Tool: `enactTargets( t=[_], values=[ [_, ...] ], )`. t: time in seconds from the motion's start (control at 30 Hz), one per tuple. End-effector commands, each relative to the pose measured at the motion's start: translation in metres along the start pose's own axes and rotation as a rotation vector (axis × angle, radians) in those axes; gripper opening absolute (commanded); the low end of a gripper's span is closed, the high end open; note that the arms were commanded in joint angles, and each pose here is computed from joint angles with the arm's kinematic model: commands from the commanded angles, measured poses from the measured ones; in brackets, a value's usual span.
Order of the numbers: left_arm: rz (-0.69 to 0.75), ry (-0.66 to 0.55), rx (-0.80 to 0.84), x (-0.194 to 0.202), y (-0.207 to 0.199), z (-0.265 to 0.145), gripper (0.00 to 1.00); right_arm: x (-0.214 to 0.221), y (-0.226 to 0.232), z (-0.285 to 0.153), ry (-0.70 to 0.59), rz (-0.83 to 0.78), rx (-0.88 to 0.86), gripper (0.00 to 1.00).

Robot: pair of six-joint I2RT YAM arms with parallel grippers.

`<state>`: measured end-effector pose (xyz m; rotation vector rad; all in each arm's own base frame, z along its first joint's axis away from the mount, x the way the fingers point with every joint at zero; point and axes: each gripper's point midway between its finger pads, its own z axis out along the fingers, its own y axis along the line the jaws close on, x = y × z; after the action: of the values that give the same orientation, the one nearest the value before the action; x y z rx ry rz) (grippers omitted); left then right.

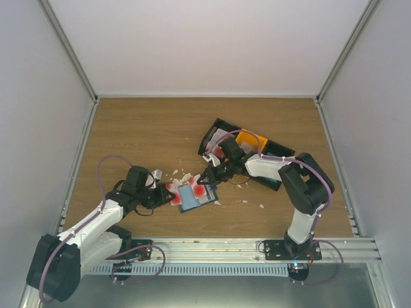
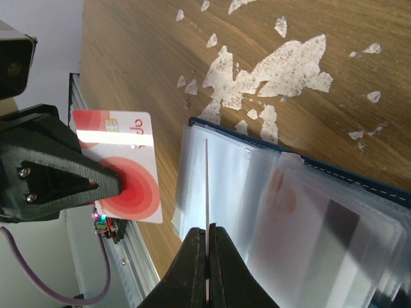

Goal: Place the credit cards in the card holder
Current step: Insert the credit card into the card holder.

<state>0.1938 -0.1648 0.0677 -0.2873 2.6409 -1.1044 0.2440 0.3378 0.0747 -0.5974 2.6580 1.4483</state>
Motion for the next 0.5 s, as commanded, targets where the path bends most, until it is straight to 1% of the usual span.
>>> enactTargets(
  t=[0.0,0.2,0.47],
  values=[
    [0.007,0.005,0.059,0.005,-0.007,0.004,0.0,0.002,-0.003,0.01,0.014,-0.01,-0.015,0.01],
    [-0.032,0.009,-0.024,0.014,0.016,0.009,0.0,0.008,-0.013,0.014,0.037,0.014,0.004,0.01],
    [-0.041,0.034,-0.044,0.019,0.021,0.011,0.0,0.017,-0.02,0.021,0.083,0.071,-0.006,0.01]
  ],
)
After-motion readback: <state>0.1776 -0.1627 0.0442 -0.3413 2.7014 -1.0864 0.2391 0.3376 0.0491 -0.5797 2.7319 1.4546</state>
